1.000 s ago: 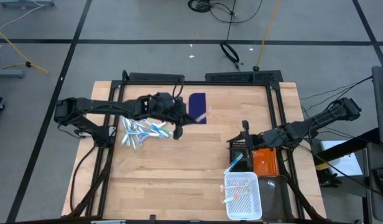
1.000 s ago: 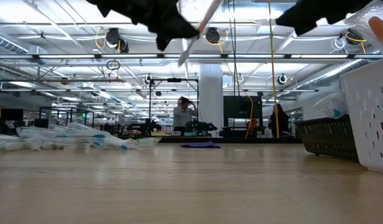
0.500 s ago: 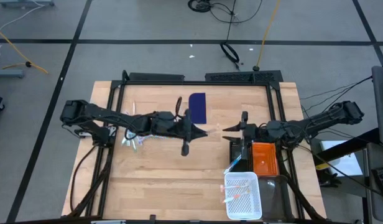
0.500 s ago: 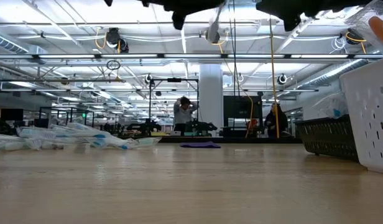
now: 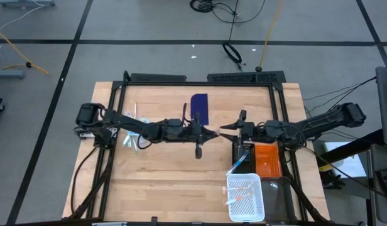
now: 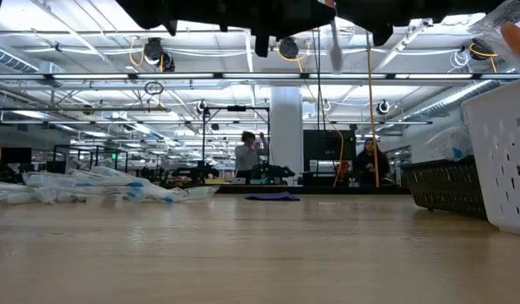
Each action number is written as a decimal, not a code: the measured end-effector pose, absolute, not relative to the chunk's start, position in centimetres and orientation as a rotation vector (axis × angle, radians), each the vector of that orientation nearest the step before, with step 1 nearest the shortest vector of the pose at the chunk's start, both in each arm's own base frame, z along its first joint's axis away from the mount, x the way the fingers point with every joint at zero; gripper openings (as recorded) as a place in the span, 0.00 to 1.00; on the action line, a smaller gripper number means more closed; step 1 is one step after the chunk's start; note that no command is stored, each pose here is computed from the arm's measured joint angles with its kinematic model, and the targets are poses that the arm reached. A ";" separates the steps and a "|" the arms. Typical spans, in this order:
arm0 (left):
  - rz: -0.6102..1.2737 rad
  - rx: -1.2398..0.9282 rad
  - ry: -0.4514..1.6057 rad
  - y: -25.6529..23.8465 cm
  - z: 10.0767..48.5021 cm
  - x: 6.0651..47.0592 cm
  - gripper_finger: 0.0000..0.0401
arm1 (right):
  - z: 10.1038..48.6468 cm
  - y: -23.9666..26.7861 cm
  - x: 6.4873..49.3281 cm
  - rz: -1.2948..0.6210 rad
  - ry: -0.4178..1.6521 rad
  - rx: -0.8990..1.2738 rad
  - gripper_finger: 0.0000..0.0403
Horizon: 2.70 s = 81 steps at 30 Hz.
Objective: Pick & Place Toothbrushes
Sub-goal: Put the orange toothbrush into the white bin
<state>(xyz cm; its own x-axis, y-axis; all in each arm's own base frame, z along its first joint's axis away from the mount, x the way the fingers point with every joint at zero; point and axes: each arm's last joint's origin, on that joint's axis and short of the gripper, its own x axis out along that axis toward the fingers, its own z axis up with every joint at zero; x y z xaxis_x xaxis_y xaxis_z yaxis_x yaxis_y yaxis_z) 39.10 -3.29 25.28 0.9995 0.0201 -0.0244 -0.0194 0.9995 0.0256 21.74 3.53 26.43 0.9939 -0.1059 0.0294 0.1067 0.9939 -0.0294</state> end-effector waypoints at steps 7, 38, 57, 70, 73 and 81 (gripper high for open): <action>0.090 0.022 0.036 -3.2 24.6 39.4 0.00 | 26.2 3.6 22.1 -0.069 -0.028 -0.032 0.29; 0.169 0.011 0.059 -2.6 24.2 39.4 0.08 | 26.1 2.9 22.8 -0.012 -0.050 -0.068 0.00; 0.204 0.028 0.198 -2.3 26.1 37.4 0.32 | 27.6 3.6 20.5 0.035 -0.061 -0.096 0.00; 0.245 0.026 0.289 -2.2 25.4 37.0 0.32 | 27.6 5.9 18.7 0.205 -0.006 -0.057 0.00; 0.245 0.025 0.283 -2.2 25.5 37.0 0.32 | 27.6 7.0 18.2 0.299 -0.003 -0.036 0.00; 0.245 0.026 0.286 -2.2 25.5 37.0 0.32 | 27.7 10.2 16.7 0.483 -0.010 0.006 0.00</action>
